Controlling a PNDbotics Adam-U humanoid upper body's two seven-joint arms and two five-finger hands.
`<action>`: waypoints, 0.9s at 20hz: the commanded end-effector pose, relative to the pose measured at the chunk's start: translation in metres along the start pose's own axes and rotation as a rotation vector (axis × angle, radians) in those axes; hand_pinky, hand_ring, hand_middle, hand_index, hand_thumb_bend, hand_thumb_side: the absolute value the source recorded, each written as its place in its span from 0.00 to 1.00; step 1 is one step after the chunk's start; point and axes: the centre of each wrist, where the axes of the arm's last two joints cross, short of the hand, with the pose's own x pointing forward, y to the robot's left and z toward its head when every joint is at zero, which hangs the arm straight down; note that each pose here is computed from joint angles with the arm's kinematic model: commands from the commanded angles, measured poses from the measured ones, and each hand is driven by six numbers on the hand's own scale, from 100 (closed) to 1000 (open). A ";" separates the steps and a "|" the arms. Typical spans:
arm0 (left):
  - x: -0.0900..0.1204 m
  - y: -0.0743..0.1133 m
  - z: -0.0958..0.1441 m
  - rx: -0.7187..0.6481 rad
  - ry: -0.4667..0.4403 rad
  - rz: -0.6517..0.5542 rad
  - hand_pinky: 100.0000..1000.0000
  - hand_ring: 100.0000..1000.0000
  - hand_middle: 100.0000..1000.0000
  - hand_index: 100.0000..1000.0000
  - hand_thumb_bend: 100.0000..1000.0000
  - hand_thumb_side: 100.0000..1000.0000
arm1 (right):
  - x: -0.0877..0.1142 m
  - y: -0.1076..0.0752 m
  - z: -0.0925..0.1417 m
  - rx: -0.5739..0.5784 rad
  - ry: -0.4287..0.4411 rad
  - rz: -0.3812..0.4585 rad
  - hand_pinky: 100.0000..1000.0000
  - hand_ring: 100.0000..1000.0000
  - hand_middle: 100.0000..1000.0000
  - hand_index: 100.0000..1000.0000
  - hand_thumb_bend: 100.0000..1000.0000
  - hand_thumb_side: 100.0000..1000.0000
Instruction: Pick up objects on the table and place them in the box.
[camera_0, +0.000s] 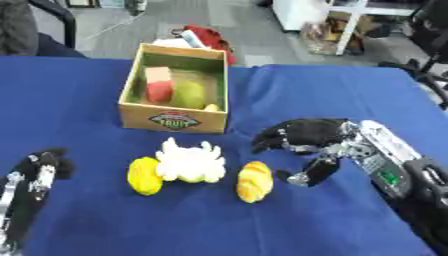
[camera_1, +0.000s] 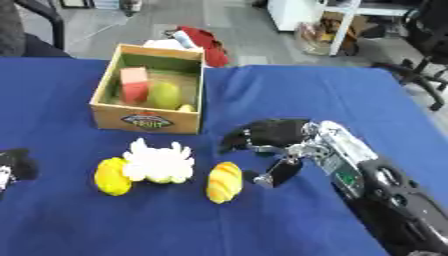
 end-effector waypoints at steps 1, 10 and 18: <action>0.006 0.005 -0.004 -0.001 -0.024 -0.017 0.62 0.58 0.52 0.71 0.00 0.70 | 0.001 -0.001 -0.003 0.045 -0.047 0.062 0.90 0.94 0.91 0.86 0.00 0.16; 0.006 0.004 -0.004 -0.001 -0.025 -0.015 0.62 0.58 0.52 0.71 0.00 0.70 | 0.004 0.006 -0.013 -0.073 -0.075 0.064 0.82 0.85 0.77 0.52 0.00 0.14; 0.006 0.004 -0.004 0.000 -0.026 -0.012 0.62 0.58 0.52 0.71 0.00 0.69 | -0.006 0.013 -0.014 -0.329 -0.020 0.062 0.61 0.55 0.28 0.30 0.00 0.07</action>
